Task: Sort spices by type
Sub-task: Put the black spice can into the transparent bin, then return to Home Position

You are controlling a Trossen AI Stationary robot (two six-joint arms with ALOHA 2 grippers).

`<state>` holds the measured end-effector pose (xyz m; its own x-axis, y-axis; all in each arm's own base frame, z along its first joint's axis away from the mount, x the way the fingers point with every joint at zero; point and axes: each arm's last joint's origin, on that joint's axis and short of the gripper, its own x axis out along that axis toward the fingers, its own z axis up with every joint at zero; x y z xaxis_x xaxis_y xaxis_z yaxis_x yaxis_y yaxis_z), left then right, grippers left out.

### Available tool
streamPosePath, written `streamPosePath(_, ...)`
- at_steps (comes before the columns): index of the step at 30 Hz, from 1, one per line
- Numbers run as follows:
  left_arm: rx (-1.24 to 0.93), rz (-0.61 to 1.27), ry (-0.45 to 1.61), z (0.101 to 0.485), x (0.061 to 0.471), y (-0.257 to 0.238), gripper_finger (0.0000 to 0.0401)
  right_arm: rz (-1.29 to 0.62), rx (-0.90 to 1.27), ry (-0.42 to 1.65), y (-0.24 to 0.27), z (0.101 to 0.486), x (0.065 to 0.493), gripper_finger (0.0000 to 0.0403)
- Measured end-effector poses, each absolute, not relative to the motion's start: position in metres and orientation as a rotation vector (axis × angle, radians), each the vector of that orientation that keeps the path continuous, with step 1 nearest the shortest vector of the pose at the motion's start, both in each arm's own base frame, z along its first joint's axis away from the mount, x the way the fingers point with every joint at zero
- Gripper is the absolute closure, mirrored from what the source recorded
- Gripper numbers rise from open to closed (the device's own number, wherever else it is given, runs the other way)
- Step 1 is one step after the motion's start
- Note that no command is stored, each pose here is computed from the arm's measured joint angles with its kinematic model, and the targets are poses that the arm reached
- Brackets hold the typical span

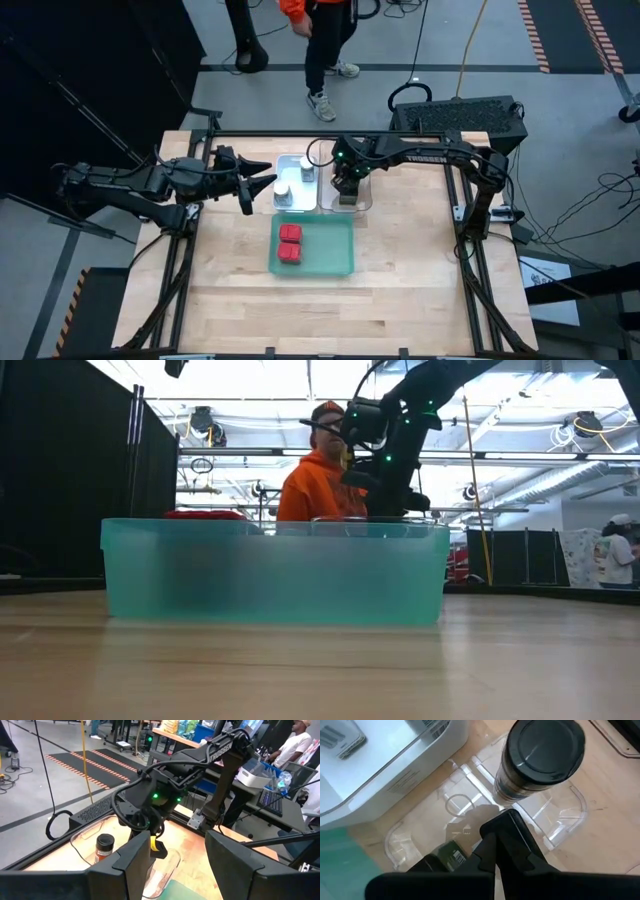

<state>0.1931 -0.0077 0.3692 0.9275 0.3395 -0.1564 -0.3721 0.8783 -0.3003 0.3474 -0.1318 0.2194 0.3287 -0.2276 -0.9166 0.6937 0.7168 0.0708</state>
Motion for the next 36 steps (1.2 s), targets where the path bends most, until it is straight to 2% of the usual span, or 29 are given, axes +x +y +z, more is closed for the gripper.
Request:
streamPosePath(13, -0.327, 0.372, 0.102, 0.369, 0.193, -0.008, 0.0205, -0.528, 0.434, 1.123, -0.130, 0.219, 0.346, 0.0403)
streamPosePath(26, -0.325, 0.372, 0.103, 0.369, 0.193, -0.008, 0.0205, -0.532, 0.330, 1.139, -0.133, 0.219, 0.345, 0.0403)
streamPosePath(36, -0.325, 0.372, 0.104, 0.369, 0.193, -0.008, 0.0205, -0.526, 0.317, 1.063, -0.128, 0.252, 0.332, 0.0403)
